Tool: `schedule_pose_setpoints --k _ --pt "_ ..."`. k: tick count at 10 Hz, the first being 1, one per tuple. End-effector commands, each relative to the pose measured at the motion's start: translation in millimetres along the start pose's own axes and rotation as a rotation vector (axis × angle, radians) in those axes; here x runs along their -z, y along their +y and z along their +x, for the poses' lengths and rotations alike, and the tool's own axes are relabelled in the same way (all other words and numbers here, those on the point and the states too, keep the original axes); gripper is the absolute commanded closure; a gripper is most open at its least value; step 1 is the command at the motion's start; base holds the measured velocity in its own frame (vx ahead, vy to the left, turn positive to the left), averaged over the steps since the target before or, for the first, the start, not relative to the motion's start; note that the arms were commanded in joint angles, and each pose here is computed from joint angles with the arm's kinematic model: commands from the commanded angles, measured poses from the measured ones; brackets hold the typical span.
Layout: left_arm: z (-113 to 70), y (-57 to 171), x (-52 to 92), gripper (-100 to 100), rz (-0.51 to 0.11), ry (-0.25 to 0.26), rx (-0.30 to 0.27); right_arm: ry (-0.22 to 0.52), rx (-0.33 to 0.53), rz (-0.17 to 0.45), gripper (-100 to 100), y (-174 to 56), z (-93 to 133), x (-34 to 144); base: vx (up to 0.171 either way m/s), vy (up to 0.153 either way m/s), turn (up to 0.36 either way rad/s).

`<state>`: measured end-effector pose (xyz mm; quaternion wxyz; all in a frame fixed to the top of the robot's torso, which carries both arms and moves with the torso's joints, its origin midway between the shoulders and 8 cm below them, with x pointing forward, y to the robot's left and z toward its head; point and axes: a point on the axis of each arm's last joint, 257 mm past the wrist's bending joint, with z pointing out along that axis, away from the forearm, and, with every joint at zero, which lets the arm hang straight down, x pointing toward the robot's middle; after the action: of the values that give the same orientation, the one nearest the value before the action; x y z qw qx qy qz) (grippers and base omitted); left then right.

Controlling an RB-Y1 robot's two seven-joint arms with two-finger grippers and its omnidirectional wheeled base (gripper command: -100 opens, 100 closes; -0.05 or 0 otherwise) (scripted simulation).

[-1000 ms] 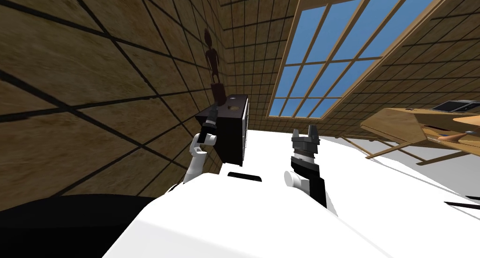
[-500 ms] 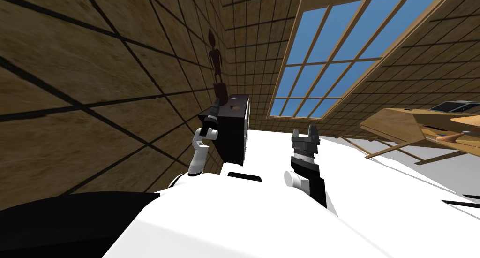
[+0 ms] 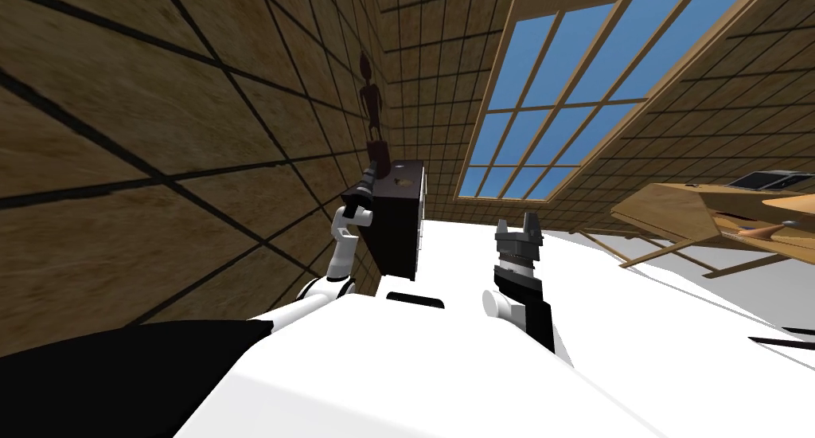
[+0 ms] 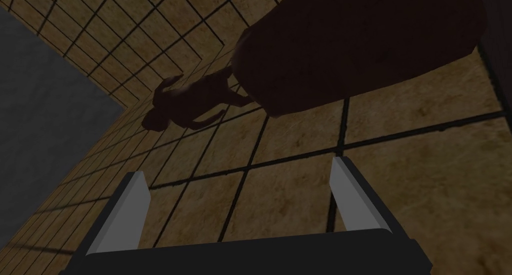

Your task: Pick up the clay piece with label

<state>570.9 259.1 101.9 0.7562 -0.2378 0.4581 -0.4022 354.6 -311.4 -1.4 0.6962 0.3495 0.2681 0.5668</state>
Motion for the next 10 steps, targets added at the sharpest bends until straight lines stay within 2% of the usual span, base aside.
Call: schedule_pose_setpoints --k 1,2,3,4,6,7,9,10 --pt "3.3 12 -13.6 -100 -0.047 0.016 -0.033 0.0 0.0 0.0 0 0 0 0.0 -0.017 0.042 -0.003" --pt "2.6 3 -22.5 -100 -0.043 0.017 -0.028 0.0 0.0 0.0 0 0 0 0.0 -0.022 0.046 -0.009" --pt "2.5 1 -24.4 -100 -0.044 0.018 -0.027 0.0 0.0 0.0 0 0 0 0.0 -0.01 0.022 -0.002" --pt "6.2 13 -35.2 -100 -0.088 0.035 -0.059 0.0 0.0 0.0 0 0 0 0.0 -0.018 0.043 -0.006" --pt "5.7 2 -44.5 -100 -0.089 0.038 -0.053 0.0 0.0 0.0 0 0 0 0.0 -0.012 0.031 -0.006" --pt "9.2 13 -53.7 -100 -0.132 0.057 -0.084 0.0 0.0 0.0 0 0 0 0.0 -0.016 0.041 -0.008" --pt "9.7 4 -63.6 -100 -0.137 0.064 -0.078 0.0 0.0 0.0 0 0 0 0.0 -0.011 0.031 -0.008" --pt "13.5 14 -71.7 -100 -0.176 0.084 -0.108 0.0 0.0 0.0 0 0 0 0.0 -0.01 0.032 -0.011"
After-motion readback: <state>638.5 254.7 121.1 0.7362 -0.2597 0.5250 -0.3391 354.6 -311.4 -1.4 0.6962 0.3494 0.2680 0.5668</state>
